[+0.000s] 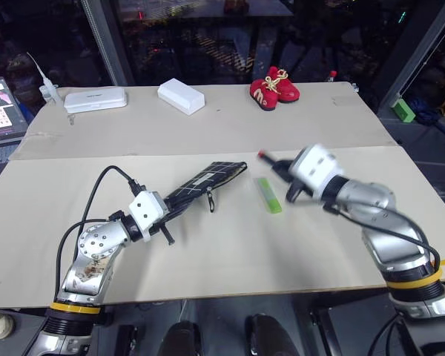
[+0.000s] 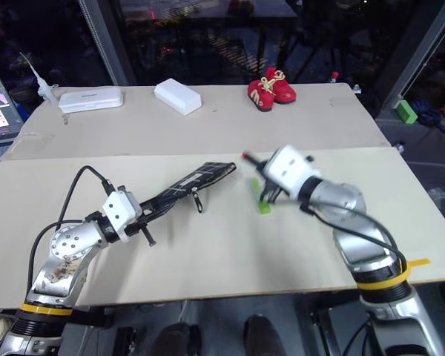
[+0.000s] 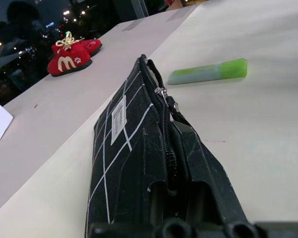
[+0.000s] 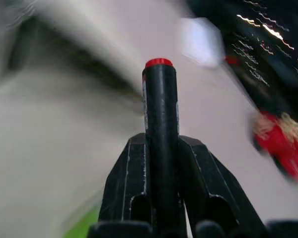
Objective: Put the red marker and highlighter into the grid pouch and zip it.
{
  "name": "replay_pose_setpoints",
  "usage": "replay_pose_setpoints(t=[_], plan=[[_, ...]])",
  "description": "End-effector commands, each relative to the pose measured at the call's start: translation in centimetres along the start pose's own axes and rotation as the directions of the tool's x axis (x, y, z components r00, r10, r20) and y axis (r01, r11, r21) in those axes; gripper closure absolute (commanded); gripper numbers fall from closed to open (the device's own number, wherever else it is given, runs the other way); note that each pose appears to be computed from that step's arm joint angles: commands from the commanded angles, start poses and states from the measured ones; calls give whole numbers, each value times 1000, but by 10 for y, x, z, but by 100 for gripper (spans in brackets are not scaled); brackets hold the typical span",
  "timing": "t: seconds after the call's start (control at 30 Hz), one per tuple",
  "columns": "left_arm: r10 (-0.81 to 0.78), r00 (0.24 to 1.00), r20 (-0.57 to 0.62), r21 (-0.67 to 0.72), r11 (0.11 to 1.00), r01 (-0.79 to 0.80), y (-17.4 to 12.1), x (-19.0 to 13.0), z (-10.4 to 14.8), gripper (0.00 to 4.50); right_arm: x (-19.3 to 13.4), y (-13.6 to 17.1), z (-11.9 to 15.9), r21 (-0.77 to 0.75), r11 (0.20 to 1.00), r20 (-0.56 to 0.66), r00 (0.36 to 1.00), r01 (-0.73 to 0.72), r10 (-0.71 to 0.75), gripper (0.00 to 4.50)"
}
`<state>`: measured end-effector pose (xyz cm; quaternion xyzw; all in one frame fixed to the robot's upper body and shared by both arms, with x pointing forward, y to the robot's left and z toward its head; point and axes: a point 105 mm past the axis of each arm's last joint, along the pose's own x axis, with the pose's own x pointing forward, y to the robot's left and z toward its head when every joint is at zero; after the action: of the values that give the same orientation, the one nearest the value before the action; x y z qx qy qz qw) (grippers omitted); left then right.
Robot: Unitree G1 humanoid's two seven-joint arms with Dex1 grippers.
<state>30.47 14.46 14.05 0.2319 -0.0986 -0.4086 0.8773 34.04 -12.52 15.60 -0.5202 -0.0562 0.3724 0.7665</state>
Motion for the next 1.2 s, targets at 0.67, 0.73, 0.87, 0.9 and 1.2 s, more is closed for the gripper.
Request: replay_pose_setpoints(t=[0.67,0.73,0.87,0.9,1.2], plan=[[-32,998,59,22,999,31,0,8,17,450,33,-41,19,-439,891,106,991,118,-79,403],[-31,998,61,22,999,30,0,8,18,450,35,-39,19,-441,890,105,992,114,-75,403],[-32,998,62,20,999,30,0,8,18,450,38,-36,17,-444,890,101,992,107,-69,403],[-32,998,62,20,999,31,0,8,18,450,38,-35,16,-444,890,100,993,107,-69,403],[-37,997,64,15,999,36,-2,9,19,450,55,-27,37,-499,861,160,987,103,-25,403]])
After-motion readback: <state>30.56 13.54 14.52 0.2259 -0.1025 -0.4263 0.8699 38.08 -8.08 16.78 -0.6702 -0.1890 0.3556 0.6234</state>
